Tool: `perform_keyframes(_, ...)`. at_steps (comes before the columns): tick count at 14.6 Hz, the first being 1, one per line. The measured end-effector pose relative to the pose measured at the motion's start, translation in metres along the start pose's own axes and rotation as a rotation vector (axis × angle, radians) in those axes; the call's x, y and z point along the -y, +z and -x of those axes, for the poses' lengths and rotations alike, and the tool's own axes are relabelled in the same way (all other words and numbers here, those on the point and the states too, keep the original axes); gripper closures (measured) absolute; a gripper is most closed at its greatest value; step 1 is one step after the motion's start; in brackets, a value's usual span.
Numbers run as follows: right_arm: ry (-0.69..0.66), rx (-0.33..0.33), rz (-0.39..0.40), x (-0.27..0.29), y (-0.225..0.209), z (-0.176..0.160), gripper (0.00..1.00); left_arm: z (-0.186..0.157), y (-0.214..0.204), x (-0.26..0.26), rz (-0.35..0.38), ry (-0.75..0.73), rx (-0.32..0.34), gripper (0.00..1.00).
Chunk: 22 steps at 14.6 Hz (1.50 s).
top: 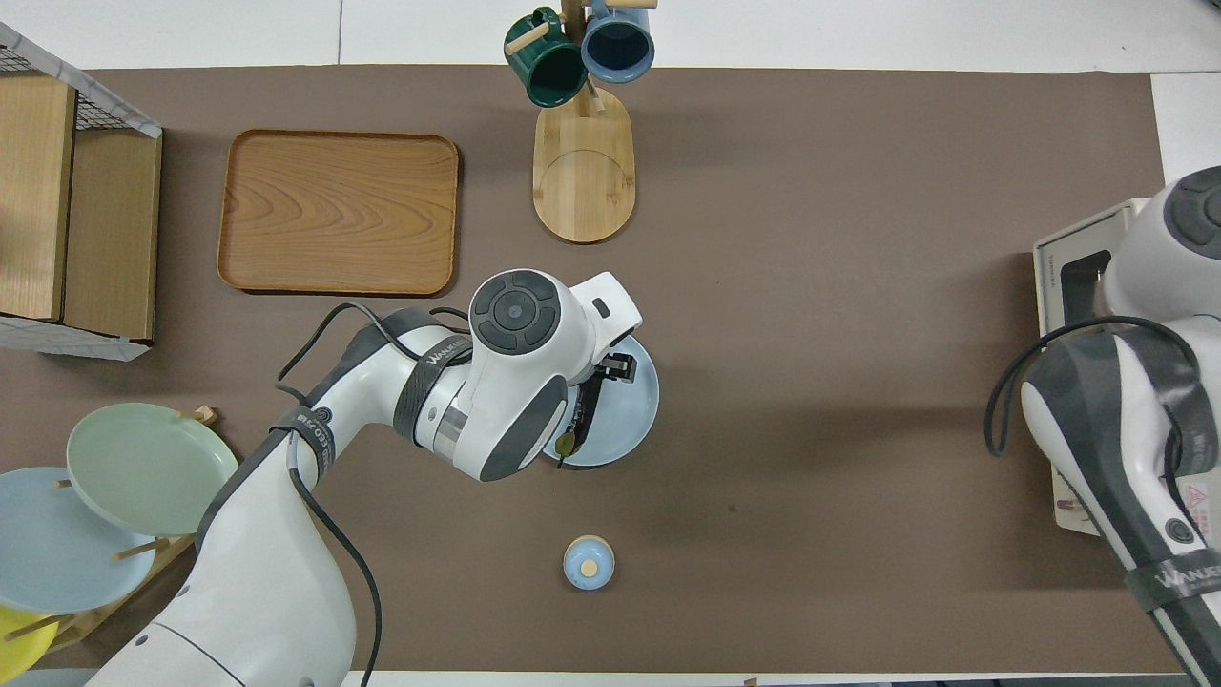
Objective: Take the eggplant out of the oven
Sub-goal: 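Carry the eggplant with the left gripper toward the wooden tray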
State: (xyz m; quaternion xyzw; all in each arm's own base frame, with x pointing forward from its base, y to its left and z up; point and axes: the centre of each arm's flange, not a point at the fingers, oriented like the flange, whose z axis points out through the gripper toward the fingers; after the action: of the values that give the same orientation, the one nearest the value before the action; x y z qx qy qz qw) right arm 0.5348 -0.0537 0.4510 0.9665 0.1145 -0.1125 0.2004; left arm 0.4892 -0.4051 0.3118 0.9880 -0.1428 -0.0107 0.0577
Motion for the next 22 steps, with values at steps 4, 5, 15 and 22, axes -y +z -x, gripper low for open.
perform_keyframes(4,0.063,0.03,-0.14,-0.009,-0.017,0.004,0.82,0.0,0.0,0.0,0.0,0.0,0.001,0.34)
perform_keyframes(5,0.086,0.021,-0.193,-0.014,-0.034,0.005,0.71,0.0,0.0,0.0,0.0,0.0,0.001,0.42)
perform_keyframes(15,0.075,-0.122,-0.358,-0.004,-0.156,0.028,0.0,-0.019,-0.033,0.017,0.003,-0.042,0.006,0.6)
perform_keyframes(22,0.057,-0.115,-0.358,0.004,-0.155,0.019,0.0,-0.082,-0.125,0.162,0.039,-0.272,-0.05,0.6)
